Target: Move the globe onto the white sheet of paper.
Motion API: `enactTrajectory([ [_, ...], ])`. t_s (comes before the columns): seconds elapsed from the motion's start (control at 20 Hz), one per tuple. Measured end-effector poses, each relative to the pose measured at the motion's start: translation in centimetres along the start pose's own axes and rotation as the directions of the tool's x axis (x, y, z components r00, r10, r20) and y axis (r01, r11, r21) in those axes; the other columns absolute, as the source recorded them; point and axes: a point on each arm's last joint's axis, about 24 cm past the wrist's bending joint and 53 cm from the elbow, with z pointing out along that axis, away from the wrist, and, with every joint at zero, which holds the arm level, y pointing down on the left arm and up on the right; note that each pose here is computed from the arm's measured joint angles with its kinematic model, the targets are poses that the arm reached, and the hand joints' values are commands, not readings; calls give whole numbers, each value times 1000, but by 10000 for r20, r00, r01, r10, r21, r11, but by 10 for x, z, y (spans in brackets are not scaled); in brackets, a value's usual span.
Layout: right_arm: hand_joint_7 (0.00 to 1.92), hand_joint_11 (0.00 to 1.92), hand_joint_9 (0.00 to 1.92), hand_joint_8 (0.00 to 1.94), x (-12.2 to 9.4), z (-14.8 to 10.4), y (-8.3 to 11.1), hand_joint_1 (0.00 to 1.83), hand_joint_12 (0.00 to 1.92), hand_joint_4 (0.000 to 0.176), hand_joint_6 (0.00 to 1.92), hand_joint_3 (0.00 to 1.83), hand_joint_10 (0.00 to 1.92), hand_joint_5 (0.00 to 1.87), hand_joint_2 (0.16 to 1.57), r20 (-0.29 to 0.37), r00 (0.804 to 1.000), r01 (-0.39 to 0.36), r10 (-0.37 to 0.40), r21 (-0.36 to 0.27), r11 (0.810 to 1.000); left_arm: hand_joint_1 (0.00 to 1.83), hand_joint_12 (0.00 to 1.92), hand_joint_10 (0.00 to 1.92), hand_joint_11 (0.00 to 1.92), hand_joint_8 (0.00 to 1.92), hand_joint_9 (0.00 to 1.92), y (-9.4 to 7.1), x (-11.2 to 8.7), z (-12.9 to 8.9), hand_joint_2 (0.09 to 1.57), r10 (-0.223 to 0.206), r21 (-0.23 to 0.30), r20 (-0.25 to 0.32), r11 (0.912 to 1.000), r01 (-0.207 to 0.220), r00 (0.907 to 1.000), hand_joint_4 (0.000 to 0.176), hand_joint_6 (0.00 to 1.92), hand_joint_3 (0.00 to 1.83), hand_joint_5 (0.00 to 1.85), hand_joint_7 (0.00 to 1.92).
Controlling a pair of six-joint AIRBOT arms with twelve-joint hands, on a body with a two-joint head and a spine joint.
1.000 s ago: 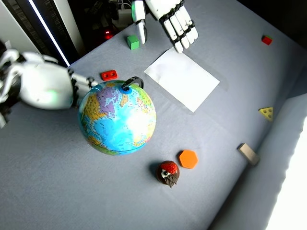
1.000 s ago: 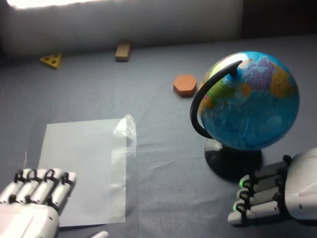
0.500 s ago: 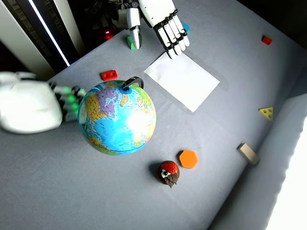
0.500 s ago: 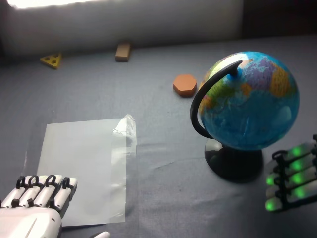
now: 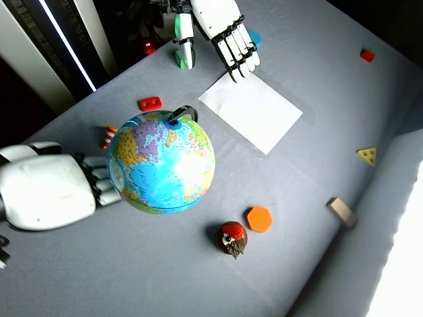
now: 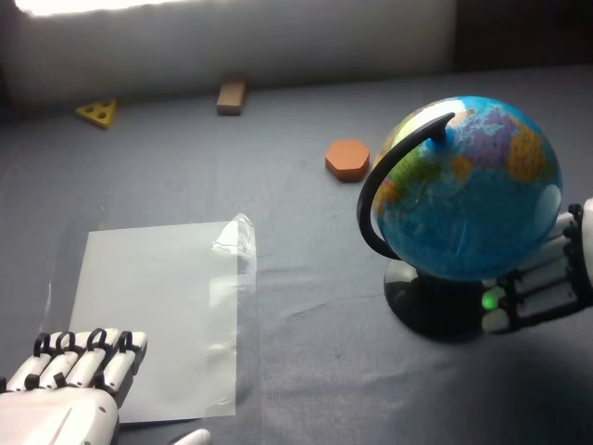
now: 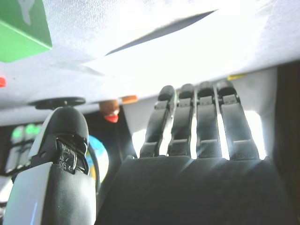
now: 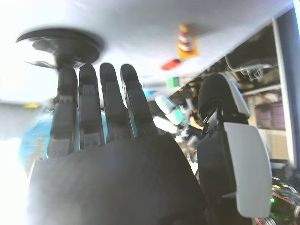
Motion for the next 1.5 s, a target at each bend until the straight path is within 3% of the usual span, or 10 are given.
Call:
enactTrajectory([
  [0.25,153,0,131,0,-6,9,-26,0,261,0,0,3,1,145,1197,189,9997,122,-132,502,9987,0,0,0,0,3,0,-4,-1,0,1162,-225,44,33,9997,225,9997,0,6,2,21,7],
  [0.8,163,0,143,5,-13,38,-26,0,234,0,5,2,5,143,1198,416,9988,227,-247,462,9987,0,0,1,0,6,2,-5,1,-3,1163,-266,22,-61,9996,266,9996,0,6,1,27,18],
  [0.9,175,0,158,4,-15,43,-25,0,314,0,6,1,8,154,1198,487,9986,168,-190,443,9989,0,0,1,0,7,2,-5,1,-3,1163,-270,22,-57,9996,270,9996,0,6,1,29,20],
  [1.2,183,0,164,4,-28,71,-13,0,356,0,9,0,7,168,1185,648,9978,128,-153,393,9991,0,0,2,0,7,5,-6,2,-4,1165,-283,31,-82,9996,283,9996,0,10,2,43,26],
  [1.5,180,0,170,1,-41,107,25,0,332,0,7,0,7,170,1186,908,9944,512,-539,314,9982,0,0,7,0,8,25,-8,1,-5,1167,-365,24,-45,9993,365,9993,0,7,2,49,44],
])
